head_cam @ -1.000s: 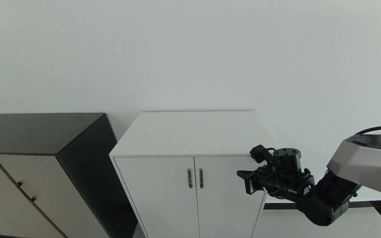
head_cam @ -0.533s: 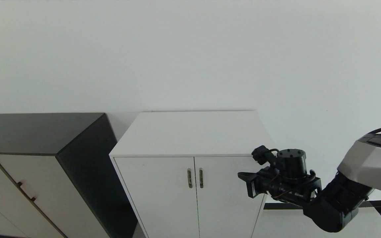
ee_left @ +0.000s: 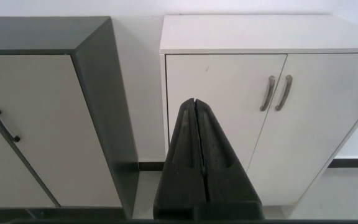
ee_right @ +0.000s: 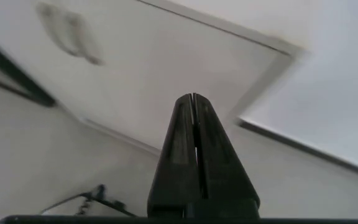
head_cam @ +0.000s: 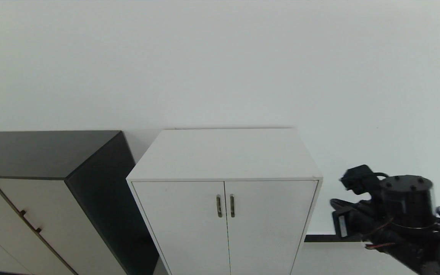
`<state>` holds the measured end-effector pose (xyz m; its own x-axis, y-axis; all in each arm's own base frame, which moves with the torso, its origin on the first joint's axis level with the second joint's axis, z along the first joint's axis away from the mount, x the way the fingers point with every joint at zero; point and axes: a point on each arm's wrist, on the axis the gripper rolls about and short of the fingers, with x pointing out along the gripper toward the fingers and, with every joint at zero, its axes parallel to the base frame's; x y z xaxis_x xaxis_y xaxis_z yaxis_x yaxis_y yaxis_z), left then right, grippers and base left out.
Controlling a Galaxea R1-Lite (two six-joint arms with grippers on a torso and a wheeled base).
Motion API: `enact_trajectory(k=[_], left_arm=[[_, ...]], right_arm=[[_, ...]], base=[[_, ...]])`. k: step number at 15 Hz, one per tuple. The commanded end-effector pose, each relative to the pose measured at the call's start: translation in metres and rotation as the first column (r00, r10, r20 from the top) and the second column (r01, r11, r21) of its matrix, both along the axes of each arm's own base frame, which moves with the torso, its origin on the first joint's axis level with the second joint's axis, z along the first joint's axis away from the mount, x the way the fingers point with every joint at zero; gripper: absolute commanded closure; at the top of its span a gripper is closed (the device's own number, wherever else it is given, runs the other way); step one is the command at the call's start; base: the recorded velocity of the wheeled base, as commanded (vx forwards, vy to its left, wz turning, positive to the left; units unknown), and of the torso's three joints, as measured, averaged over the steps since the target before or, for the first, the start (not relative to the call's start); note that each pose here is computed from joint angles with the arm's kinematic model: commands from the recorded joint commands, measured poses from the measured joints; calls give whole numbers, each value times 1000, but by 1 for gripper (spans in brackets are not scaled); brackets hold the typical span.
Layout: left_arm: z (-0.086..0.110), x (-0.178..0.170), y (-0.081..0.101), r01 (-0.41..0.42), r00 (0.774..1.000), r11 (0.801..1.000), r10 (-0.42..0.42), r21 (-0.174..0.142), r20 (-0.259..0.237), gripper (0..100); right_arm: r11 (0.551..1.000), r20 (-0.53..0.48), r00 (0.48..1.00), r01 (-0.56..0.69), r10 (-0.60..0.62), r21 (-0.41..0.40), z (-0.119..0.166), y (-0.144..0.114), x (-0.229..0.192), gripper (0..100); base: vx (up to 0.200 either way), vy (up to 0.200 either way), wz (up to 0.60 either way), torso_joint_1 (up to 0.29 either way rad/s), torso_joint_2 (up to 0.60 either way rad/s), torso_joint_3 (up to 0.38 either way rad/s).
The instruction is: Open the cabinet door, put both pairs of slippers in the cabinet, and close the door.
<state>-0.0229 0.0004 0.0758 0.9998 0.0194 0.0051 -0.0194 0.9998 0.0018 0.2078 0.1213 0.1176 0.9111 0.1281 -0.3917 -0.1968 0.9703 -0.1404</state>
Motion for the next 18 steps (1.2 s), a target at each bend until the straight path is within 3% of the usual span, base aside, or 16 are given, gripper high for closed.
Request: enact_trajectory(k=[1, 4, 7, 11, 18], left_arm=[[0, 0, 0, -2, 1000, 1000, 2, -2, 0, 100], [0, 0, 0, -1, 1000, 1000, 1, -2, 0, 100], [0, 0, 0, -2, 1000, 1000, 2, -5, -2, 100], [0, 0, 0, -1, 1000, 1000, 1, -5, 0, 100], [0, 0, 0, -1, 1000, 1000, 1, -5, -2, 100]], right_arm=[[979, 30, 979, 203, -202, -27, 10, -56, -41, 100], [977, 59, 976, 211, -212, 14, 4, -83, -90, 100], [994, 97, 995, -17, 6, 108, -1, -97, -136, 100], [972, 58, 981, -190, 184, 140, -10, -107, -174, 100], [969, -35, 977, -202, 209, 142, -34, -114, -191, 100]], base=[[0, 0, 0, 0, 0, 0], [0, 0, 0, 0, 0, 0], [0, 0, 0, 0, 0, 0], [0, 0, 0, 0, 0, 0], [0, 0, 0, 0, 0, 0]])
